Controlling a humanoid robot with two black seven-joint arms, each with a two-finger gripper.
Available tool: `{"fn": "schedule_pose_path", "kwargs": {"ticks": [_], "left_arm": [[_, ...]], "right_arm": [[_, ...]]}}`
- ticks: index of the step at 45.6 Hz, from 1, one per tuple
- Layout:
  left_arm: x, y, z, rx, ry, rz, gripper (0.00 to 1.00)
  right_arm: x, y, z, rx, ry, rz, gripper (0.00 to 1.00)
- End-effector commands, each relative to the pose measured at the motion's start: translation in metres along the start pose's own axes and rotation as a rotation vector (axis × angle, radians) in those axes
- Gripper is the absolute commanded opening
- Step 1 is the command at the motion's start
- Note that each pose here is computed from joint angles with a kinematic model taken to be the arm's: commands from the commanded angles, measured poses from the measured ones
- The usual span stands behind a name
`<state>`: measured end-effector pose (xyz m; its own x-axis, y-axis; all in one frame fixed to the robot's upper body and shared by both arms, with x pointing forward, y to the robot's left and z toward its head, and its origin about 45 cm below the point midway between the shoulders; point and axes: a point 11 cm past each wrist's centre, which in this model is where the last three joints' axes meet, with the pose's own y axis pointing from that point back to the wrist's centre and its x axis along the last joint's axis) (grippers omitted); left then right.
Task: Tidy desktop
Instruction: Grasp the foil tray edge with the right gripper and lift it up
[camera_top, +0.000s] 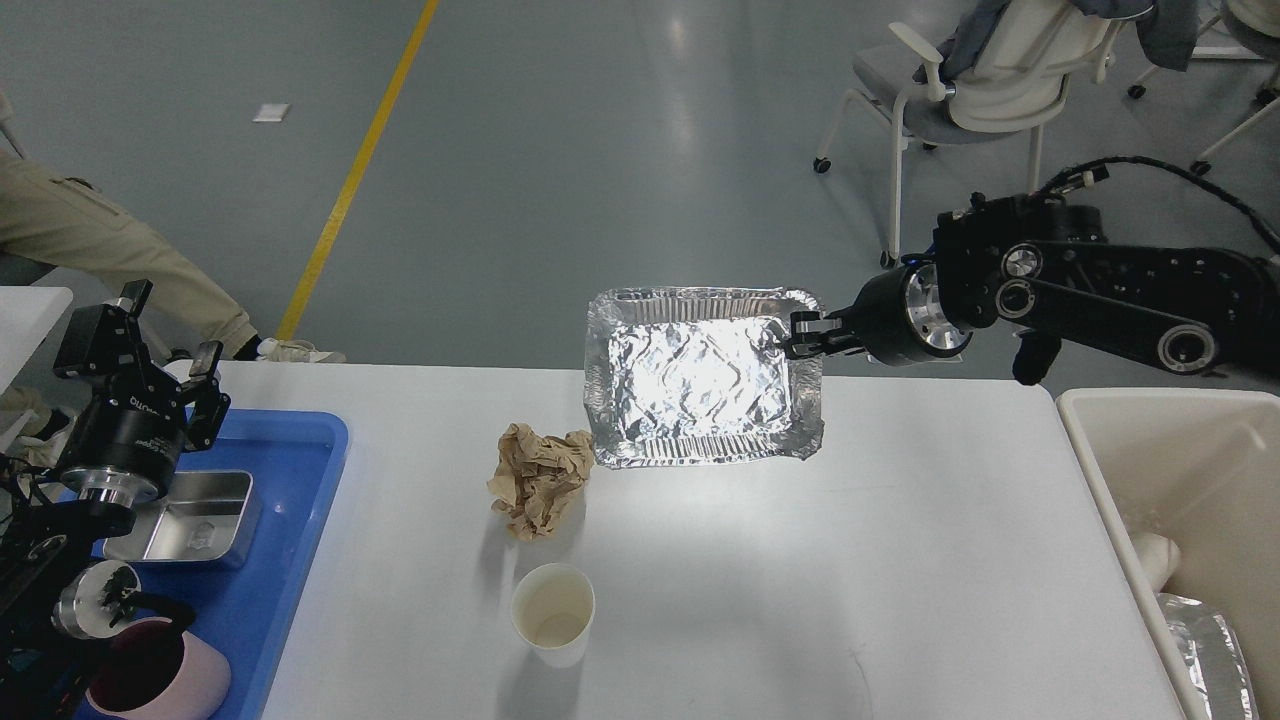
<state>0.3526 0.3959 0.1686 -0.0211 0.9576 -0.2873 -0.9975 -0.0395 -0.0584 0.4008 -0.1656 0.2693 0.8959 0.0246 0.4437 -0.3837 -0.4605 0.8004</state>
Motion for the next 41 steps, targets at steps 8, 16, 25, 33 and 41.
{"fn": "schedule_pose_path", "kwargs": {"ticks": [8,16,25,33,41], "left_arm": [[0.002,0.002,-0.002,0.006,-0.003,0.003,0.97],[0.001,0.002,-0.003,0.006,-0.001,0.002,0.97],[0.002,0.003,-0.003,0.008,-0.003,0.004,0.97],[0.003,0.005,-0.005,0.012,-0.003,0.006,0.97],[0.005,0.007,-0.006,0.016,-0.005,0.011,0.97]], "right_arm": [[0.0,-0.014,-0.027,-0.034,0.064,-0.063,0.0],[-0.003,-0.018,-0.027,-0.049,0.067,-0.093,0.0],[-0.001,-0.017,-0.024,-0.052,-0.025,-0.113,0.0],[0.006,-0.011,-0.021,-0.029,-0.085,-0.158,0.0],[-0.002,-0.01,-0.01,-0.107,-0.135,-0.239,0.0]]}}
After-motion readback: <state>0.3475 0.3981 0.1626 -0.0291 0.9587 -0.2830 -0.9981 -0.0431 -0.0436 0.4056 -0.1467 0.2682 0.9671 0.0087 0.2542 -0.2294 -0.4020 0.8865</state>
